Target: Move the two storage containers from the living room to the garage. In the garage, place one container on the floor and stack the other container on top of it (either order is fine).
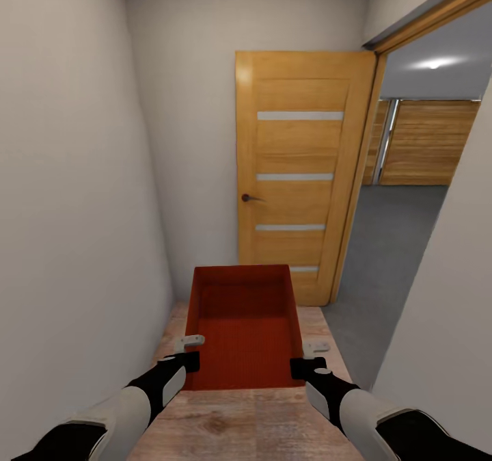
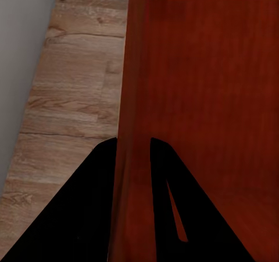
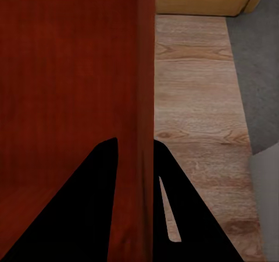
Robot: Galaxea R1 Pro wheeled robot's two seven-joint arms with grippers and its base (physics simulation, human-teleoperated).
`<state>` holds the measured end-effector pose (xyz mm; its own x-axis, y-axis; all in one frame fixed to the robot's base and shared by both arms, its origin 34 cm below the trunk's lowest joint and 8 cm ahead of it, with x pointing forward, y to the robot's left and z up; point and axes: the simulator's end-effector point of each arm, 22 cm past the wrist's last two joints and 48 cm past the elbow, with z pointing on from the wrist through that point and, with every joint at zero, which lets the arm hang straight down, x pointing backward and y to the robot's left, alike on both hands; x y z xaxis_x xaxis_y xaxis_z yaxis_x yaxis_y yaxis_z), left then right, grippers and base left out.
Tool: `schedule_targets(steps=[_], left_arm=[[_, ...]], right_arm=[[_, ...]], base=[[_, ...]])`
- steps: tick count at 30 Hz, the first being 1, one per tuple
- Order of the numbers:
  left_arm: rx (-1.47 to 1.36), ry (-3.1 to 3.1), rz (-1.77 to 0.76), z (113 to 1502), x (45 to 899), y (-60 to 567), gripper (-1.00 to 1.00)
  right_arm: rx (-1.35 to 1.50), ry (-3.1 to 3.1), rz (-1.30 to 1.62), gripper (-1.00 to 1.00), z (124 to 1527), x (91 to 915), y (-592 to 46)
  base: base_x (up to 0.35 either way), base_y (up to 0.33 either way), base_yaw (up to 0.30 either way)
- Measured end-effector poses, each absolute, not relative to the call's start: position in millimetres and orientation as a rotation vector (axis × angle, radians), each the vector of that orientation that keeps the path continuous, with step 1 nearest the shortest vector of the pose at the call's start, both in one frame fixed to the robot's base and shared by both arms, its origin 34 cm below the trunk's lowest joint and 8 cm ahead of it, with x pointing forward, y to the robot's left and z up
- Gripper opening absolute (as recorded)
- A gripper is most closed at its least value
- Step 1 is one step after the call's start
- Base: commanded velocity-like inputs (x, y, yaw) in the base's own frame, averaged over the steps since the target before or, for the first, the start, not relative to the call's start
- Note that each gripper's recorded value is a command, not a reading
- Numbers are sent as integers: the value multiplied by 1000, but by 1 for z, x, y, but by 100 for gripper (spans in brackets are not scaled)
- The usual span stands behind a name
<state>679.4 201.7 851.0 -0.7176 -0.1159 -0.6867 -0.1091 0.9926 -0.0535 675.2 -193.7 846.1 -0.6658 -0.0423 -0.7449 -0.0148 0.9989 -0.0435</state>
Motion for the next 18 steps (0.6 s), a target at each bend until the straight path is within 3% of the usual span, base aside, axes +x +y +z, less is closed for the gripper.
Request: schedule_targets(steps=[18], left_arm=[[-155, 2377, -11, 851, 680, 202, -100]], right_arm=[[-39, 2299, -42, -100, 846, 675, -194]], base=[[324, 0, 0]])
